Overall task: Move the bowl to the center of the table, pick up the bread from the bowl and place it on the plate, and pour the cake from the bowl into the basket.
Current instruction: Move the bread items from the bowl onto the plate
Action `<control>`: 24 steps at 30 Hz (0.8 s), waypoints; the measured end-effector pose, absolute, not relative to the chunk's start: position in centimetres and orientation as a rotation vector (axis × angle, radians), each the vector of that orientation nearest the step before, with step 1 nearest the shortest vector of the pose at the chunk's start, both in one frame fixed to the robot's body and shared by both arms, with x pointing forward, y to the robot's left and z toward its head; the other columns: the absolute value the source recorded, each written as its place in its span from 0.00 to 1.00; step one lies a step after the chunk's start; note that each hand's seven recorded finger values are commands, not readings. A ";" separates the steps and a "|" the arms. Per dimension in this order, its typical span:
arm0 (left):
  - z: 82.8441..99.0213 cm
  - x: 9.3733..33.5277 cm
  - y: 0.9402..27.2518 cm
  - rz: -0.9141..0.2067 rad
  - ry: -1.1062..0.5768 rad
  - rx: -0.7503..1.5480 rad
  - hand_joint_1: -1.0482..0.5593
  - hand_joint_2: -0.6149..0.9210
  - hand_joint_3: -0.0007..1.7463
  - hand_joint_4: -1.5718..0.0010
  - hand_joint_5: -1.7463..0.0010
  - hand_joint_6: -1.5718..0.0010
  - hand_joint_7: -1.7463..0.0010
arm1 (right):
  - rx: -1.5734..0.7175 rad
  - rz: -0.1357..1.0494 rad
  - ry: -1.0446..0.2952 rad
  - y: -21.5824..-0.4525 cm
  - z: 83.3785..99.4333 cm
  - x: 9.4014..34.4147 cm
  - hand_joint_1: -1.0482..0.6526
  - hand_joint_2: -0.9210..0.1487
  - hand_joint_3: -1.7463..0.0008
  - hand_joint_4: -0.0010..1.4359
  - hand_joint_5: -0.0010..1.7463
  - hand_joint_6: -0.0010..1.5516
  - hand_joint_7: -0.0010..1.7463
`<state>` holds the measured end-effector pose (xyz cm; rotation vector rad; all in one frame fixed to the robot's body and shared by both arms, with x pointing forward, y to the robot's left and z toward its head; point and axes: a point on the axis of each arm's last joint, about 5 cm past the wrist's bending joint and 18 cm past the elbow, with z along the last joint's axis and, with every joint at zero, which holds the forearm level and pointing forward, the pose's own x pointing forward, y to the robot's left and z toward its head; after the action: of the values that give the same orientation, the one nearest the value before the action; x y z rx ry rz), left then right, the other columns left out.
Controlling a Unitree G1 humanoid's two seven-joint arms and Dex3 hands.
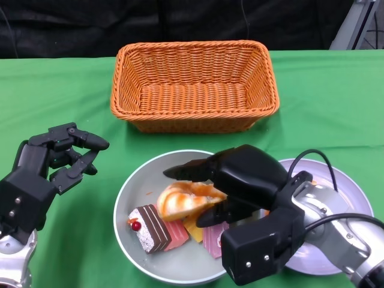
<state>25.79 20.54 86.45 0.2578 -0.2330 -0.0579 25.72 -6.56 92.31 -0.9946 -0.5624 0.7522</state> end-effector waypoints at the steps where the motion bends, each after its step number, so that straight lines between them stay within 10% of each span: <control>1: 86.4 25.8 20.5 -0.058 -0.233 0.257 0.55 1.00 0.16 0.45 0.29 0.40 0.57 | -0.975 0.751 -0.561 -6.5 92.2 25.7 0.52 0.02 1.00 0.59 0.62 0.55 0.03; 5: 86.4 25.8 20.5 -0.057 -0.233 0.257 0.56 1.00 0.16 0.46 0.28 0.40 0.58 | -0.963 0.740 -0.568 -6.2 92.5 26.1 0.55 0.04 1.00 0.57 0.78 0.65 0.04; 24: 86.5 25.8 20.6 -0.057 -0.234 0.254 0.56 1.00 0.17 0.47 0.26 0.40 0.59 | -0.831 0.654 -0.647 -7.2 93.1 27.0 0.52 0.03 0.99 0.60 0.78 0.76 0.02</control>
<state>25.79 20.57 86.47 0.2540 -0.2341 -0.0572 26.95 -7.19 93.11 -0.8311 -0.6474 0.6536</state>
